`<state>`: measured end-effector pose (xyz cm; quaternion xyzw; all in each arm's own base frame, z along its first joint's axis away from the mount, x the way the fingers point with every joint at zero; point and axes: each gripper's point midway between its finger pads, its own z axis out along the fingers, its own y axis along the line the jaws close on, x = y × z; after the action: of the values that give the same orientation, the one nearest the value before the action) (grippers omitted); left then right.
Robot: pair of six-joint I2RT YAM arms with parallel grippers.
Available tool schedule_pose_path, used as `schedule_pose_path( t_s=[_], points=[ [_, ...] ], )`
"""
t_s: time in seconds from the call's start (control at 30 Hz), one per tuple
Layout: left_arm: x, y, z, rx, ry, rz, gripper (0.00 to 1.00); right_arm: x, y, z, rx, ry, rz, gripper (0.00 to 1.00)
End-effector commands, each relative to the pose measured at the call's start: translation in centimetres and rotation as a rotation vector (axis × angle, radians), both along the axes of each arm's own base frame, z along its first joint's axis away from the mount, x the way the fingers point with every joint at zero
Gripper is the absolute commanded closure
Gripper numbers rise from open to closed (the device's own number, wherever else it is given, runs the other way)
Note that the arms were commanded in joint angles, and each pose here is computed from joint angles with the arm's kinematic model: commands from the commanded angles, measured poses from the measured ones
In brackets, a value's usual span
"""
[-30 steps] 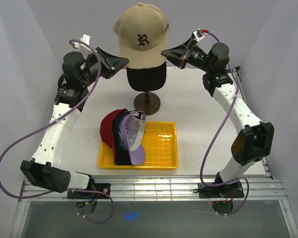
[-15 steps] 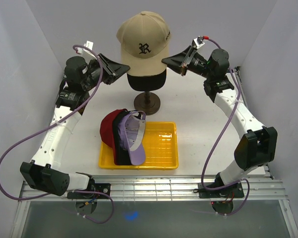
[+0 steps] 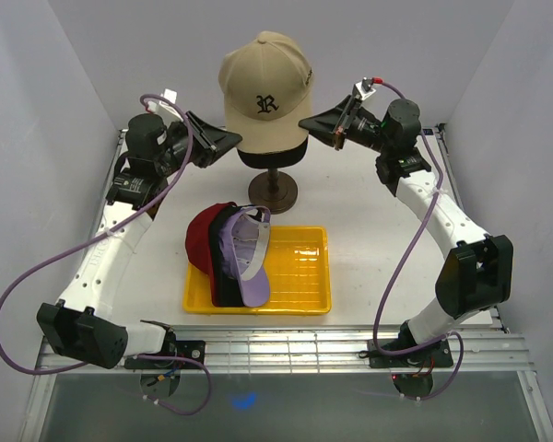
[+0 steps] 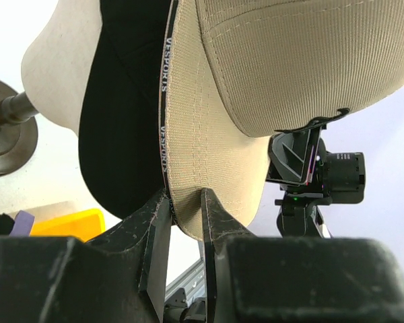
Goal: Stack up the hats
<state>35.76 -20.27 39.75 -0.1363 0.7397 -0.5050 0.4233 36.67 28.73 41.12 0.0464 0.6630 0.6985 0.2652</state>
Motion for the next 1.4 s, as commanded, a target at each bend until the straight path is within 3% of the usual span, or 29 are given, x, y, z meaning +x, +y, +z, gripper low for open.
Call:
schedule_pose_path(
  t_s=[0.0,0.8,1.13,1.23,1.37],
  points=[
    [-0.7,0.2,-0.7,0.013,0.024,0.017,1.00,-1.7,0.8,0.3,-0.013,-0.036,0.039,0.92],
    [0.6,1.3,-5.0,0.005,0.198,0.072,1.00,-0.8,0.3,-5.0,-0.129,0.101,-0.031,0.92],
    [0.6,1.3,-5.0,0.011,0.198,0.066,1.00,-0.5,0.2,-5.8,-0.152,0.106,-0.044,0.92],
    [0.5,1.4,-4.6,0.020,0.183,0.063,0.94,-0.4,0.3,-5.3,-0.152,0.095,-0.044,0.92],
    [0.4,1.5,-3.9,0.031,0.166,0.061,0.78,-0.2,0.3,-4.9,-0.154,0.087,-0.048,0.88]
  ],
)
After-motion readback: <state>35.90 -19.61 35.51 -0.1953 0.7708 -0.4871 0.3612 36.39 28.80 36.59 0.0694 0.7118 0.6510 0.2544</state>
